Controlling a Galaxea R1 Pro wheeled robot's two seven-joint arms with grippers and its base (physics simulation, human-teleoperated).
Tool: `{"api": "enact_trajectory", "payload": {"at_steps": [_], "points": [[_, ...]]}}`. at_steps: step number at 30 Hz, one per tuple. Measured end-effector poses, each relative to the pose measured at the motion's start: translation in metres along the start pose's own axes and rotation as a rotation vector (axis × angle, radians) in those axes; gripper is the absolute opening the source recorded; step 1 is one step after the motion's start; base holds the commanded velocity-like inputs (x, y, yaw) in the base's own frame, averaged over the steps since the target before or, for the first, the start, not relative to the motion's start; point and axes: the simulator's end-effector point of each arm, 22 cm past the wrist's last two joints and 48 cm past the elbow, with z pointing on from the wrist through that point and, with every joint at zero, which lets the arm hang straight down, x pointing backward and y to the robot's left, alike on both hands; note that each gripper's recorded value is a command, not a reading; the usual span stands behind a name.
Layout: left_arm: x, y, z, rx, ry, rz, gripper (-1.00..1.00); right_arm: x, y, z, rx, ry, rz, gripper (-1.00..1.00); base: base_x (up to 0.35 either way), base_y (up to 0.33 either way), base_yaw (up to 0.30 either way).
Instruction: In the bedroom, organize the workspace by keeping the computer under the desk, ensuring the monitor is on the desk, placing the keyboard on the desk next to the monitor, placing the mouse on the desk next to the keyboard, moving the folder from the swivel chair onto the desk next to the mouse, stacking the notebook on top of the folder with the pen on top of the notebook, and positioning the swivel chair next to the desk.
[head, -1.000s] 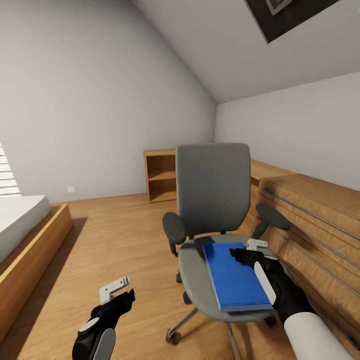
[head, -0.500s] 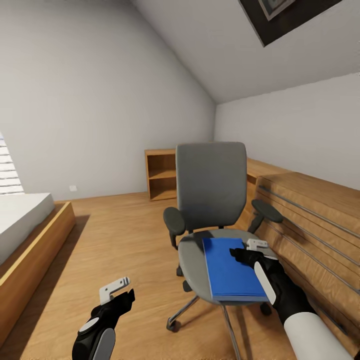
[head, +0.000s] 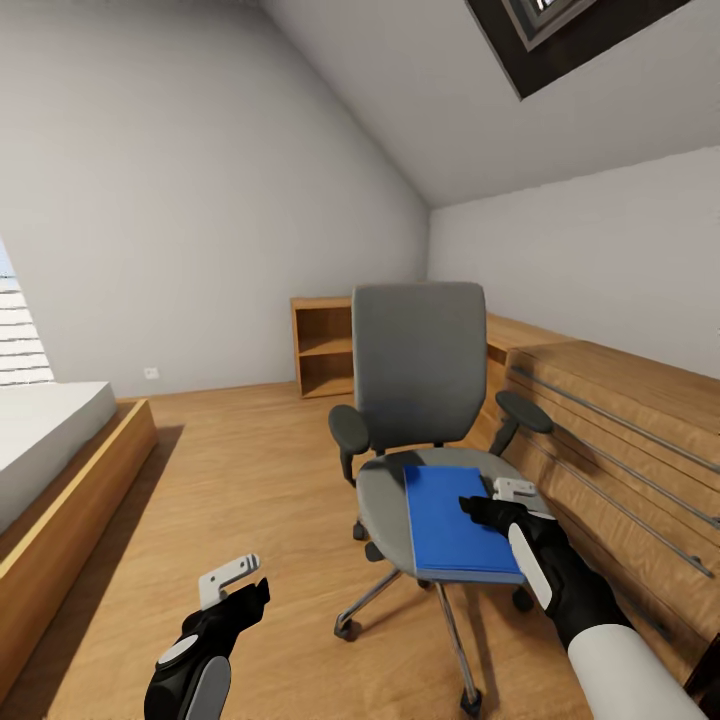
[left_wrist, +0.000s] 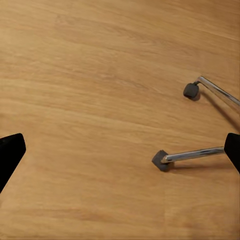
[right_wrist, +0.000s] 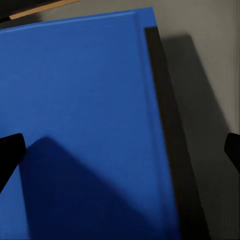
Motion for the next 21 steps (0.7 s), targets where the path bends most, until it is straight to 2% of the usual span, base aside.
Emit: {"api": "enact_trajectory", "payload": {"at_steps": [5, 11, 21], "points": [[0.0, 0.0, 0.0, 0.0, 0.0, 0.0, 1.0, 0.0, 0.0, 0.0, 0.0, 0.0, 0.0, 1.0, -0.006, 0.0, 0.0], [-0.012, -0.005, -0.005, 0.002, 0.001, 0.002, 1.0, 0.0, -0.001, -0.001, 0.005, 0.029, 0.002, 1.0, 0.0, 0.0, 0.0], [-0.032, -0.013, -0.014, 0.003, 0.001, 0.003, 1.0, -0.022, 0.003, -0.007, 0.007, 0.03, 0.001, 1.0, 0.0, 0.0, 0.0]]}}
